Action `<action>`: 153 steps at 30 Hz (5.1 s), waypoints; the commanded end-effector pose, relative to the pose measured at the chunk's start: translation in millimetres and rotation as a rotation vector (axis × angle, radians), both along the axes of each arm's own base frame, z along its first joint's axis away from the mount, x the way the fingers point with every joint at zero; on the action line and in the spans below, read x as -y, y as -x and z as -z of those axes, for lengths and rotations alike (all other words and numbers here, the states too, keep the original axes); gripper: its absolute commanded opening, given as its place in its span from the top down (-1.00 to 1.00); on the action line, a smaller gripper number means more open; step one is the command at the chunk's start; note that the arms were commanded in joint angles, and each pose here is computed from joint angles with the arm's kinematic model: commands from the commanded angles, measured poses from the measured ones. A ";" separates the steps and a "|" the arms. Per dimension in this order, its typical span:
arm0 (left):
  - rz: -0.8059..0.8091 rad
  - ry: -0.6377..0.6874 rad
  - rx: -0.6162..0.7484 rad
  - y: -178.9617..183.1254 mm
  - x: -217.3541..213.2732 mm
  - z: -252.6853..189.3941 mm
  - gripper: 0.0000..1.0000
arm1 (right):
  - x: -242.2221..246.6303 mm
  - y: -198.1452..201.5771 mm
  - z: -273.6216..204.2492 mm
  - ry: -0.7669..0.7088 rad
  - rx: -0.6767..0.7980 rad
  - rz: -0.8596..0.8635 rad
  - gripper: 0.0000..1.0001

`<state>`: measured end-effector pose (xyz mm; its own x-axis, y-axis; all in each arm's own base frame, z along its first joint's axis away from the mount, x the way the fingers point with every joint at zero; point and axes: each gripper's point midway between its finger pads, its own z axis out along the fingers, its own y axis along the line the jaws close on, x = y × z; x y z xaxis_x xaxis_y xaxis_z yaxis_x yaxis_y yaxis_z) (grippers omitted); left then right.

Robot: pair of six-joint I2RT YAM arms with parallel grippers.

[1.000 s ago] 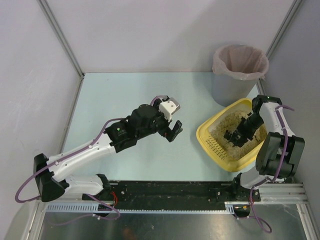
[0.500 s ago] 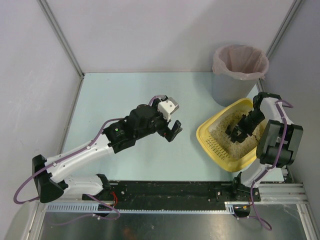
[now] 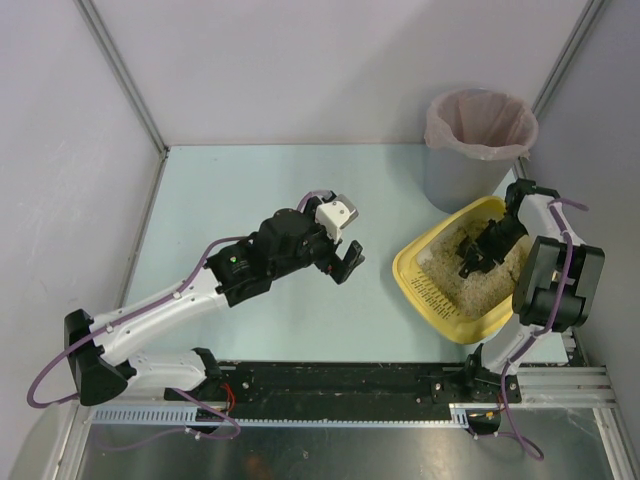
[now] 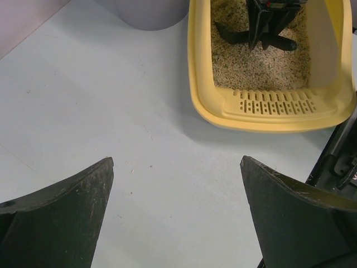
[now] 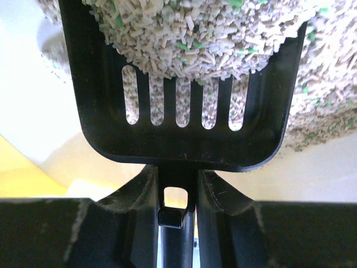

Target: Clean the litter box

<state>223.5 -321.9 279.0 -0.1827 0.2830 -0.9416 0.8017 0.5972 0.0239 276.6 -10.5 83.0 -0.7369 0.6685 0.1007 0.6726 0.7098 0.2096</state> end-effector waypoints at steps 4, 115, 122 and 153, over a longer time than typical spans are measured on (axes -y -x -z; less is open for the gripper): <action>0.006 -0.031 0.043 -4.2 0.3 2.4 -0.99 | 32.8 -49.8 22.1 0.177 0.199 0.022 1.00; -0.023 -0.005 -0.094 -4.8 -7.6 10.6 -0.99 | -24.3 14.9 -45.6 0.273 0.569 -0.101 1.00; 0.031 0.037 -0.138 -1.3 -5.2 6.6 -0.99 | -31.3 27.8 -72.0 0.213 0.584 -0.137 1.00; -0.089 0.029 -0.054 -24.3 -35.3 -5.0 -0.99 | -18.6 39.7 -226.5 0.322 0.655 -0.163 1.00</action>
<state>245.7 -290.0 274.1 -0.3032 0.2428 -0.9215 0.7426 0.6662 -0.0688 233.9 12.9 288.7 -0.6756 0.4902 -0.5508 0.3659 0.8714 0.3267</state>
